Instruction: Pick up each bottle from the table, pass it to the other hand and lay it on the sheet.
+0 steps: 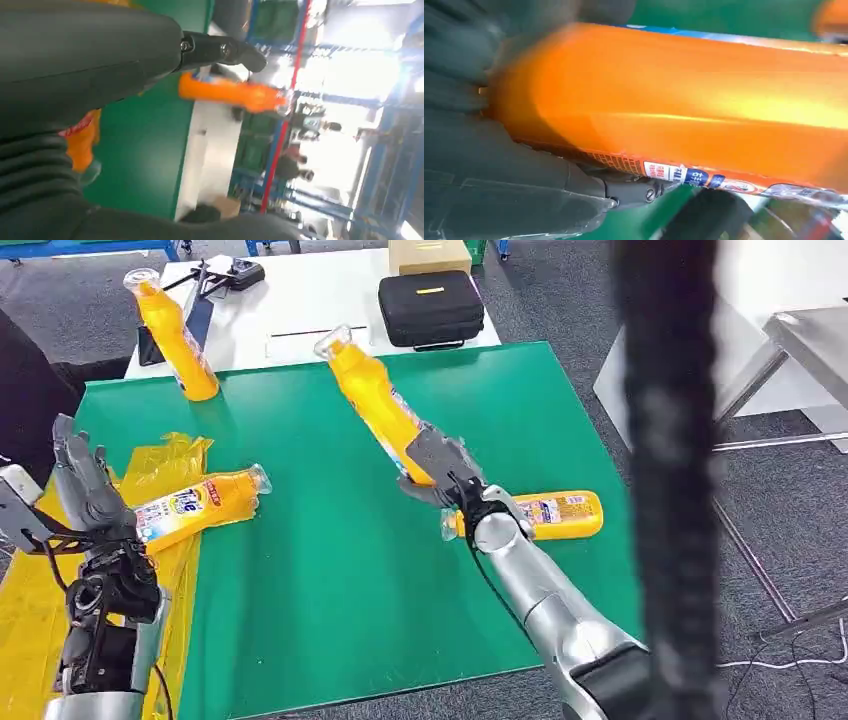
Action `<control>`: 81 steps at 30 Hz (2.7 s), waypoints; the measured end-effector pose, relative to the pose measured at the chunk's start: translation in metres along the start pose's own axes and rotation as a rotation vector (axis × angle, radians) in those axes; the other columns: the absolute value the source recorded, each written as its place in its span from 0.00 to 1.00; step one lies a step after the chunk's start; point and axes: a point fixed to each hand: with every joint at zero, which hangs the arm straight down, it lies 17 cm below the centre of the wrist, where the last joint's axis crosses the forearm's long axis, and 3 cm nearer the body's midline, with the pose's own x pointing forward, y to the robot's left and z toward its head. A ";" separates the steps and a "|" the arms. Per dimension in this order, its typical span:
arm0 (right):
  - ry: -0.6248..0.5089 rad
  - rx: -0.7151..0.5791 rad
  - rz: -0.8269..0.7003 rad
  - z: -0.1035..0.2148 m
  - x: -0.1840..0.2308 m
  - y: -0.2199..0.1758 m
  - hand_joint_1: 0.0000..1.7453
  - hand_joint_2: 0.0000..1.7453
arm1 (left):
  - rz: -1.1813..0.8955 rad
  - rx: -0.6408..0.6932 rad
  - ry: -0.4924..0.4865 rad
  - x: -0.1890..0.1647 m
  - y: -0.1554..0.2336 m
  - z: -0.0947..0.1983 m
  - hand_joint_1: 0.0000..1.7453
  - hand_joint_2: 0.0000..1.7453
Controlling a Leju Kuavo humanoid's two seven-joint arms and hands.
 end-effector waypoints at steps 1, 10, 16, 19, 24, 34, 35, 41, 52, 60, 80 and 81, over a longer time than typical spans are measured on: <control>-0.018 -0.010 -0.010 0.000 0.004 -0.003 1.00 1.00 | 0.042 -0.019 0.026 -0.004 -0.003 0.002 0.00 1.00; -0.153 -0.101 -0.086 0.000 0.046 -0.014 1.00 1.00 | 0.440 -0.239 0.191 -0.020 -0.056 0.034 0.00 1.00; -0.172 -0.096 -0.038 -0.001 0.055 -0.006 1.00 1.00 | 0.596 -0.332 0.263 -0.021 -0.081 0.047 0.00 1.00; -0.188 -0.075 0.060 -0.004 0.067 0.011 1.00 1.00 | 0.682 -0.397 0.301 -0.017 -0.102 0.057 0.00 1.00; -0.199 0.037 0.159 -0.006 0.088 0.064 1.00 1.00 | 0.737 -0.465 0.351 -0.018 -0.134 0.073 0.00 1.00; -0.191 0.163 0.252 0.001 0.096 0.124 1.00 1.00 | 0.756 -0.496 0.406 -0.025 -0.157 0.084 0.00 1.00; -0.187 0.172 0.265 0.002 0.096 0.128 1.00 1.00 | 0.760 -0.496 0.413 -0.026 -0.159 0.084 0.00 1.00; -0.158 0.224 0.292 0.006 0.097 0.150 1.00 1.00 | 0.756 -0.474 0.443 -0.038 -0.161 0.082 0.00 1.00; -0.157 0.326 0.346 0.030 0.102 0.199 1.00 1.00 | 0.725 -0.402 0.472 -0.055 -0.151 0.073 0.00 1.00; -0.165 0.360 0.463 0.041 0.102 0.215 1.00 1.00 | 0.720 -0.368 0.487 -0.064 -0.141 0.077 0.00 1.00; -0.163 0.405 0.496 0.050 0.096 0.228 1.00 1.00 | 0.704 -0.324 0.484 -0.074 -0.125 0.084 1.00 1.00; -0.162 0.405 0.496 0.050 0.096 0.227 1.00 1.00 | 0.703 -0.324 0.481 -0.073 -0.125 0.083 1.00 1.00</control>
